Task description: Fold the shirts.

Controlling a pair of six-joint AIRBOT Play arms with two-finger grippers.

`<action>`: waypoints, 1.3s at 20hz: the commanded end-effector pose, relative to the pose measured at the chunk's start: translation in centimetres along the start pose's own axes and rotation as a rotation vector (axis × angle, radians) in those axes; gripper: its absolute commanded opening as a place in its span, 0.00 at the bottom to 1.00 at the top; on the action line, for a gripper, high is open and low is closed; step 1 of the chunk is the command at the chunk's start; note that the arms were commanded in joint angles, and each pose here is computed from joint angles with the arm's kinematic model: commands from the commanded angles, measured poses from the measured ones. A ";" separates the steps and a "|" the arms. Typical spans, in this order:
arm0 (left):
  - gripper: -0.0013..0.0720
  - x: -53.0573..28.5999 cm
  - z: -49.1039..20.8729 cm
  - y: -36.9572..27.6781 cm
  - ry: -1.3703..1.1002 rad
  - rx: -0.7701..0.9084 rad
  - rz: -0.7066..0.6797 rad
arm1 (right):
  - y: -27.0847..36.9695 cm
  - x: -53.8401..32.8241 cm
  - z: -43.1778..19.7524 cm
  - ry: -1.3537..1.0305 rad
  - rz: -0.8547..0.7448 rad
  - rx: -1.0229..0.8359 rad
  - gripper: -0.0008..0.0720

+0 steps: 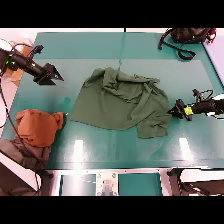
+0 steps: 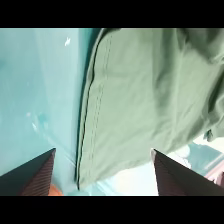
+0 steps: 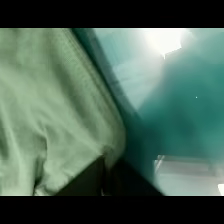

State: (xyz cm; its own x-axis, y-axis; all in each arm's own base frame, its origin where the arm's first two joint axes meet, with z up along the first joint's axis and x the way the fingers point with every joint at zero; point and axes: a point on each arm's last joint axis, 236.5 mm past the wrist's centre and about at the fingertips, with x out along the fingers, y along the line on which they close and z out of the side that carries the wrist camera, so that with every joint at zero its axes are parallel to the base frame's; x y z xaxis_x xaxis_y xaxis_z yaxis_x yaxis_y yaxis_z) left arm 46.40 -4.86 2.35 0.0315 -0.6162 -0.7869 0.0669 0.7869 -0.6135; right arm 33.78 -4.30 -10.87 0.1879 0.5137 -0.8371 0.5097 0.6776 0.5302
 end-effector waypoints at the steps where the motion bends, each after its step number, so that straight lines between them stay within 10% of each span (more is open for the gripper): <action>1: 0.94 -0.2 -1.8 0.7 0.072 -0.062 0.027 | 1.0 -0.3 2.9 -0.062 0.041 -0.033 0.03; 15: 0.89 8.4 -14.4 -2.1 0.391 -0.128 0.166 | -4.9 -6.2 8.0 -0.273 0.012 0.041 0.03; 26: 0.89 21.6 -19.0 -5.8 0.016 -0.334 0.003 | -4.5 -6.1 8.7 -0.298 0.008 0.017 0.03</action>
State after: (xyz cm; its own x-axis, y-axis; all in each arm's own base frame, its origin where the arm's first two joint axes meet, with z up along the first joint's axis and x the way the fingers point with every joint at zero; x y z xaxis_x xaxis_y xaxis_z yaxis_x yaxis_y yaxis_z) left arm 26.77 -20.68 -10.00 -0.1218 -0.6366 -0.7615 -0.2546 0.7616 -0.5959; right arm 37.57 -15.00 -9.33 0.4268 0.3429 -0.8368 0.5214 0.6627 0.5376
